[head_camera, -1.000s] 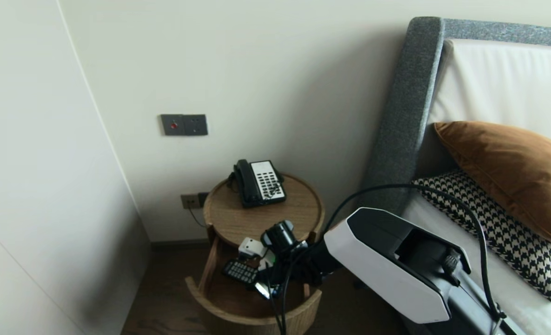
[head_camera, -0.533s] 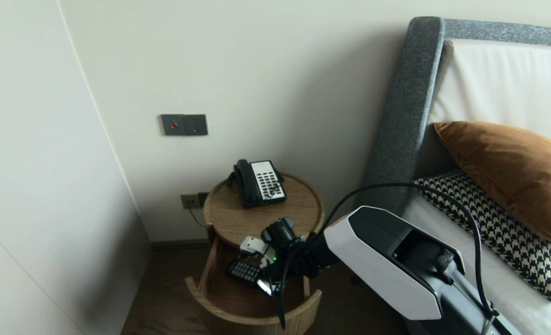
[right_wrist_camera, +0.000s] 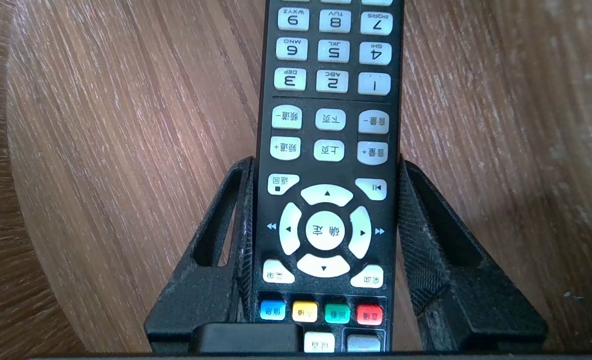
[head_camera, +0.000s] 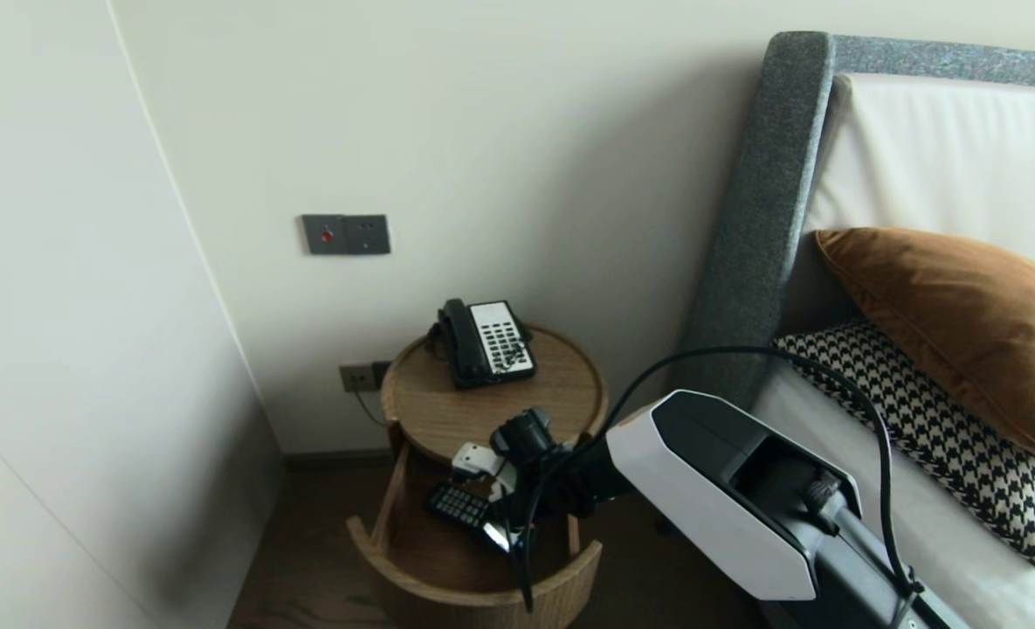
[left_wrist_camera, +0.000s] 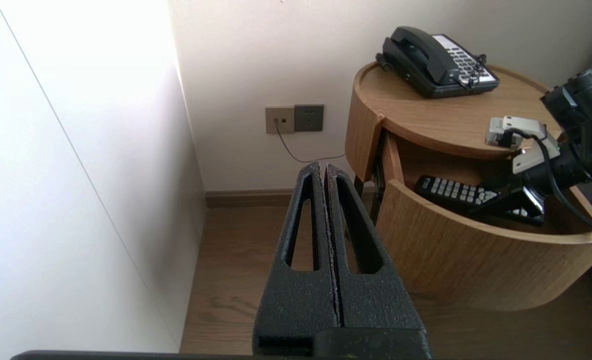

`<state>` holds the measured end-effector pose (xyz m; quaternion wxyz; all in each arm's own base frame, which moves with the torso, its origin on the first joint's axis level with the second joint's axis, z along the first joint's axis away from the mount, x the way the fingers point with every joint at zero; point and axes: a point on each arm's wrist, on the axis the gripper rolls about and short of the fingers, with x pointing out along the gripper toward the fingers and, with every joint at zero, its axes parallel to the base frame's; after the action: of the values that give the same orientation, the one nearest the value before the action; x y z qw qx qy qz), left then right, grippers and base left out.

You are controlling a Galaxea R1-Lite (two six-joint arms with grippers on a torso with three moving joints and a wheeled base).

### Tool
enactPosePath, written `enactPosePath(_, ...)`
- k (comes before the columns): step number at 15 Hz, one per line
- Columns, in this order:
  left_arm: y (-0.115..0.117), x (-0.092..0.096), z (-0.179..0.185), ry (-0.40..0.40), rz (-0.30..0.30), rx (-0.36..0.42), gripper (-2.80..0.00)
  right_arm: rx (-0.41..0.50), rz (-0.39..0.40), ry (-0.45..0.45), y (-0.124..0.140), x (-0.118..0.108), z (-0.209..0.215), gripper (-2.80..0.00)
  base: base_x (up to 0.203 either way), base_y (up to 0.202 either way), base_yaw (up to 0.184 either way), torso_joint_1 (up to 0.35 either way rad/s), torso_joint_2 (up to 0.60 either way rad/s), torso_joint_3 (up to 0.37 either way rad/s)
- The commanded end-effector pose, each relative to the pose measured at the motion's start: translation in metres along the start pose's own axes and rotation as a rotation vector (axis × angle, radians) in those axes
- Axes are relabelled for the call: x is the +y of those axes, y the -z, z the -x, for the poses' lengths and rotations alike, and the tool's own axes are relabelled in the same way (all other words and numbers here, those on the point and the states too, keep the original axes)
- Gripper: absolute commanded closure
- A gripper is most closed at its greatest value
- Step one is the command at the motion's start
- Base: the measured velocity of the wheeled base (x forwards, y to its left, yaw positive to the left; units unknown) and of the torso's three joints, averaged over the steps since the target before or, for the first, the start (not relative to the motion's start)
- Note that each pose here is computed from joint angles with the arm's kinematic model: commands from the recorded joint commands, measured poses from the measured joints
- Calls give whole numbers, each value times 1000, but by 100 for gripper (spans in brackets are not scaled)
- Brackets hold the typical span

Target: Put the remote controls on the table in the drawer one by one

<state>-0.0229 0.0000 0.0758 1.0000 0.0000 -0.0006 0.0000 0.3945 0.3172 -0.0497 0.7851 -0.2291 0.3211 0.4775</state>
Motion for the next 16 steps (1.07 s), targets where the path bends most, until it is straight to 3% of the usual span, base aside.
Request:
enactPosePath(1, 0, 0, 0, 0, 0, 0, 0, 3, 2, -3, -2, 1, 3, 0, 0, 0, 0, 0, 0, 0)
enactPosePath(16, 0, 0, 0, 0, 0, 0, 0, 75, -2, 25, 1, 11, 11, 0, 0, 0, 0, 0, 0, 0)
